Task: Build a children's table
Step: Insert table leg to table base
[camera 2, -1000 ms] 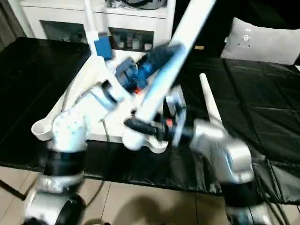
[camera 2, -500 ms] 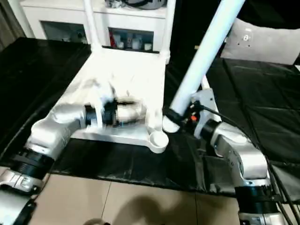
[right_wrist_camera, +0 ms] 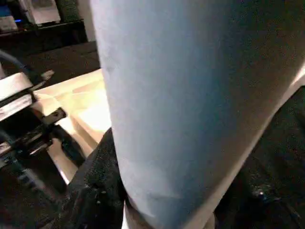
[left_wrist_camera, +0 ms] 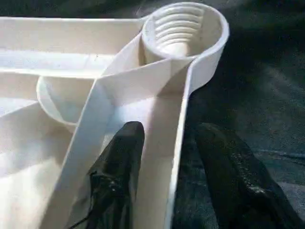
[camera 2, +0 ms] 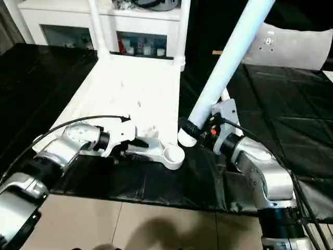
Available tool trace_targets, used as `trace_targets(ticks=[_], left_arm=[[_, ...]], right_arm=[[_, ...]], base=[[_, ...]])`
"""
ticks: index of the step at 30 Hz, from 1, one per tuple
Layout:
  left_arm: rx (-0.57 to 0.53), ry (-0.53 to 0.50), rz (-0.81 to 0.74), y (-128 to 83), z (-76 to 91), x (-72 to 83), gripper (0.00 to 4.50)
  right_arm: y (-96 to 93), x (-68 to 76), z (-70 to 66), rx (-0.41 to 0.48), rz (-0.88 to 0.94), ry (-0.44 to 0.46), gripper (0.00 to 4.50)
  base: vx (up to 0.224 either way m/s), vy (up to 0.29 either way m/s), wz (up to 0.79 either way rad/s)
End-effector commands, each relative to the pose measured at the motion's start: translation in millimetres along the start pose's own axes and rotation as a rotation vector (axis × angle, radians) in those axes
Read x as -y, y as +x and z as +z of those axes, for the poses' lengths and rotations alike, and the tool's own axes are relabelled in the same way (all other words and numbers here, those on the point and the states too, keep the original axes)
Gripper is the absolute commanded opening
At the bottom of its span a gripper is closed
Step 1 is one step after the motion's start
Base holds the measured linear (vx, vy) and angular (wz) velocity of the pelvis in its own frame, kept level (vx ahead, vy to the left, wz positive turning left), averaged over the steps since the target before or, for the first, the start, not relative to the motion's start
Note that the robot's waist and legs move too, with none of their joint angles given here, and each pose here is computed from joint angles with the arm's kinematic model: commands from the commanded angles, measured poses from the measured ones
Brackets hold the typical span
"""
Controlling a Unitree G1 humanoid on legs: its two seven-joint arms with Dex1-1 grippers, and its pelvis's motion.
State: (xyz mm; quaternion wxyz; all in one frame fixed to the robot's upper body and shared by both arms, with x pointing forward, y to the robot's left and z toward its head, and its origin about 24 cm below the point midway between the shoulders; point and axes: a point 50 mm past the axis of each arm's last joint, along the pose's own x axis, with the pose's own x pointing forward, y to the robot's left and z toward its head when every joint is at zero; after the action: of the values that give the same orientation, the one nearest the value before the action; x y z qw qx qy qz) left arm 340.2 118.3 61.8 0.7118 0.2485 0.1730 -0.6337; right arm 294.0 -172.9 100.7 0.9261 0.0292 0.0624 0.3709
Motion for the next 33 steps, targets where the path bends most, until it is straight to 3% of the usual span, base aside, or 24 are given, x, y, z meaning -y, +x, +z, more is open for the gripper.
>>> trace_targets(ticks=[1, 16, 23, 28, 33], left_arm=[[-0.021, 0.000, -0.002, -4.3, -1.2, -4.7, 1.67], [-0.013, -0.074, -0.028, -8.7, -12.0, -4.3, 0.52], [0.118, -0.309, 0.015, 5.1, -11.7, 2.8, 0.04], [0.109, -0.406, 0.157, 19.6, -12.7, 7.6, 0.00], [0.084, -0.319, 0.159, 23.4, -9.1, 19.9, 0.00]], right_arm=[[-2.5, -0.1, 4.0, 0.017, 0.007, -0.009, 1.91], [3.5, -7.2, 5.7, 0.005, 0.076, 0.000, 1.91], [11.4, -16.1, 4.9, -0.038, 0.140, -0.021, 1.91], [15.1, -17.0, 3.5, -0.054, 0.146, -0.024, 1.91], [18.6, -18.2, 3.8, -0.066, 0.154, -0.037, 1.91]], base=[[0.000, 0.000, 0.00], [0.000, 0.000, 0.00], [0.000, 0.000, 0.00], [0.000, 0.000, 0.00], [0.000, 0.000, 0.00]])
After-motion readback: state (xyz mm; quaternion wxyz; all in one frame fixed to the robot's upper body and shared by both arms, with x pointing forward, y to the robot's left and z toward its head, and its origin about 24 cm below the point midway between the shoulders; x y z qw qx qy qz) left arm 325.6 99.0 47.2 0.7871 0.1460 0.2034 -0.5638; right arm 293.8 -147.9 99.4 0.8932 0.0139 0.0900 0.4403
